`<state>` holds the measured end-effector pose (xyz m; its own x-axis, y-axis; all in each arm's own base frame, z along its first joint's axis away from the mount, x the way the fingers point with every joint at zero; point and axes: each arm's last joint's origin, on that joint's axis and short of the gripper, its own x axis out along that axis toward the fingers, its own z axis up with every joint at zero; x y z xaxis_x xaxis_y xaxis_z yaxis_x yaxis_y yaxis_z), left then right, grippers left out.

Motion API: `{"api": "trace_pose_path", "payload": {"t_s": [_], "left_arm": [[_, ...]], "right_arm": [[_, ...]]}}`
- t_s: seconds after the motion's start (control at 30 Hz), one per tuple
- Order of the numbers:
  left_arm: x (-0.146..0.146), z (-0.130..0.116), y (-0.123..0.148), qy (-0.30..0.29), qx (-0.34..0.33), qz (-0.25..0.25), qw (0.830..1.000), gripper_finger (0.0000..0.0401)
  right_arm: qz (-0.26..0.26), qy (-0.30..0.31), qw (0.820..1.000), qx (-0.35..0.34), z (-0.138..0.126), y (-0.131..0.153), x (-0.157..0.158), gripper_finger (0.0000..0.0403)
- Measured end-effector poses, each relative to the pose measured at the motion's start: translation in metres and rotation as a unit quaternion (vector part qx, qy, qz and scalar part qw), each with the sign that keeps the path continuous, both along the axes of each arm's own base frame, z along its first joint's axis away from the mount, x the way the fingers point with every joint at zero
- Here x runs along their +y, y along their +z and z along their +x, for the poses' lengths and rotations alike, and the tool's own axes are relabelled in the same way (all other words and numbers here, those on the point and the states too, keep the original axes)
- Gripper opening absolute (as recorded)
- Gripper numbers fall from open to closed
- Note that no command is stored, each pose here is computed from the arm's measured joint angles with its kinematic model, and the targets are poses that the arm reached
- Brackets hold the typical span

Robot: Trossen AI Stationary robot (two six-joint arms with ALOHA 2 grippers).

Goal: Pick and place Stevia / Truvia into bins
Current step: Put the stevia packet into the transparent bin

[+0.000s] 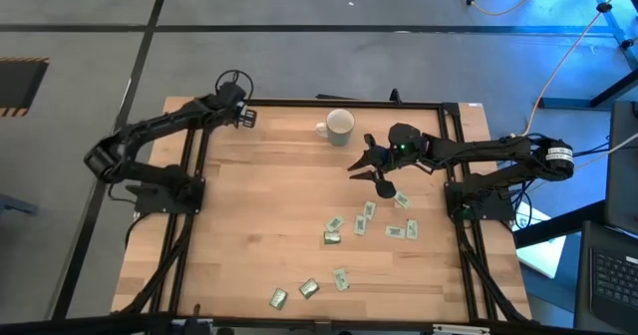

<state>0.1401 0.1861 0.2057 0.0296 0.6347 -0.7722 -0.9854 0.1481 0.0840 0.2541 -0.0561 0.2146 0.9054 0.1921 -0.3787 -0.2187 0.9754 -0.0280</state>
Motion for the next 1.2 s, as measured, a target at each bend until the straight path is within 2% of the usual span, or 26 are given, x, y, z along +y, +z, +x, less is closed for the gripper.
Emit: {"api": "trace_pose_path", "payload": {"t_s": [0.33,0.47,0.7,0.83,1.0,1.1,1.2], "left_arm": [[0.018,-0.001,-0.037,0.026,0.051,-0.064,0.996,0.0004],[0.022,-0.002,-0.042,0.008,0.072,-0.071,0.995,0.0006],[0.023,0.0,-0.041,-0.03,0.072,-0.072,0.994,0.005],[0.024,-0.001,-0.035,-0.021,0.076,-0.045,0.996,0.0076],[0.015,0.001,-0.01,-0.049,0.048,0.008,0.998,0.009],[0.002,0.007,0.012,-0.106,0.006,0.046,0.993,0.0089],[-0.017,0.016,0.032,-0.199,-0.037,0.077,0.976,0.0085]], "right_arm": [[0.0,0.0,1.0,0.0,0.0,0.0,0.0,0.011],[0.0,0.0,1.0,0.001,0.0,0.0,0.0,0.011],[0.0,0.0,1.0,0.001,0.0,0.0,0.0,0.011],[0.0,0.0,1.0,0.001,0.0,0.0,0.0,0.011],[0.0,0.0,1.0,0.001,0.0,0.0,0.0,0.011],[0.0,0.0,1.0,0.0,0.0,0.0,0.0,0.011],[0.0,0.0,1.0,0.0,0.0,0.0,0.0,0.011]]}}
